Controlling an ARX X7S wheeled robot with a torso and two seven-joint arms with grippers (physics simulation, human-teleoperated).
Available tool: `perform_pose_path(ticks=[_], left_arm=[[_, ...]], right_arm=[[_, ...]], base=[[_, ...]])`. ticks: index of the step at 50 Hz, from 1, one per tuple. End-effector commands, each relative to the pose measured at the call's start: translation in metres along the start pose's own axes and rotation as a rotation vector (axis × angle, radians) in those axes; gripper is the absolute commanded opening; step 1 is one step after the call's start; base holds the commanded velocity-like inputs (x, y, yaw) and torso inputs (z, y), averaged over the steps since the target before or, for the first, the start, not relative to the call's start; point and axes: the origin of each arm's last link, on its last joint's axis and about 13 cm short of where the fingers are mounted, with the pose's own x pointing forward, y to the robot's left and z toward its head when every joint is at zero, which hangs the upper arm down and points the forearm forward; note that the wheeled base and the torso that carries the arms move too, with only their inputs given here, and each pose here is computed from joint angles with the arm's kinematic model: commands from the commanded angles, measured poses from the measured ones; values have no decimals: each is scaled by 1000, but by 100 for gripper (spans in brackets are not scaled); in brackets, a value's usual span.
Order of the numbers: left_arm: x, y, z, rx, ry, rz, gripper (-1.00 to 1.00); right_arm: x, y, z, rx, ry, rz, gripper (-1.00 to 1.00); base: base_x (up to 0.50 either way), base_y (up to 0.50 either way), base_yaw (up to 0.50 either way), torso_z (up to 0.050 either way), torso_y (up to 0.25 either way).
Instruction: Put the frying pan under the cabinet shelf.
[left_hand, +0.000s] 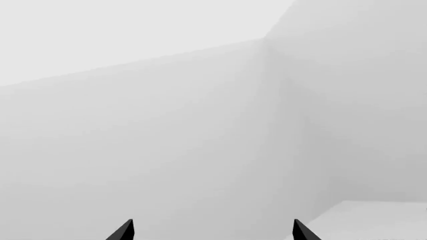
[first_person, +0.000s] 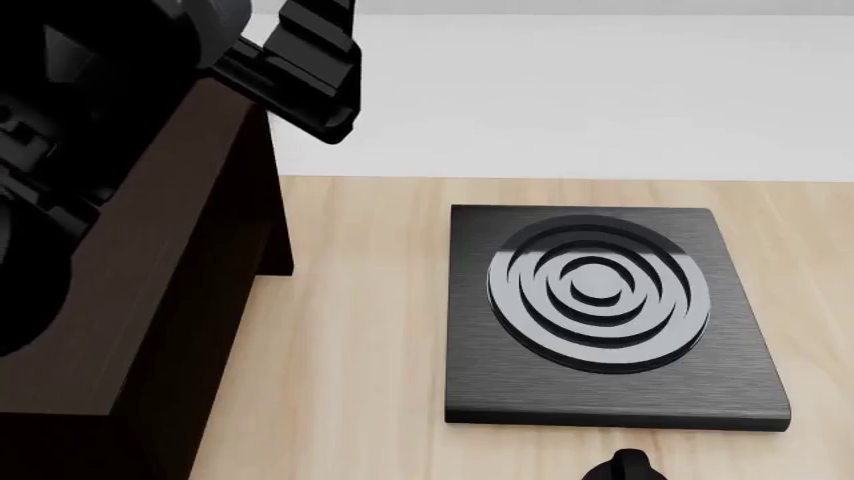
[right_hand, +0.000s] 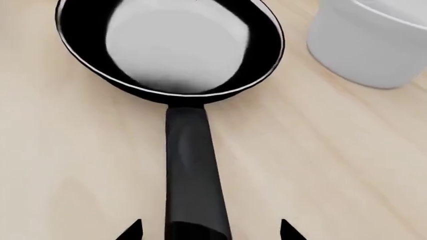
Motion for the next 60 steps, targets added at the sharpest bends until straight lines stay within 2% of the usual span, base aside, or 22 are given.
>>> perform_pose_path(ticks=[1, 25, 40, 41, 60], left_arm=[[2, -2, -1, 2, 1, -7, 100], [0, -4, 2, 1, -5, -12, 100], [1, -4, 7, -1, -26, -15, 100], [1, -4, 8, 0, -28, -14, 100], [1, 0, 12, 10, -47, -5, 100]], right_arm=[[7, 2, -11, 5, 37, 4, 100], [13, 7, -18, 13, 73, 28, 100], [14, 13, -28, 18, 132, 89, 100], [14, 14, -27, 27, 124, 96, -100], [-16, 12, 17, 12, -8, 107, -100]], base=[[0, 0, 3, 0, 0], [4, -2, 3, 0, 0], [6, -3, 4, 0, 0], [0, -3, 5, 0, 0], [1, 0, 1, 0, 0]])
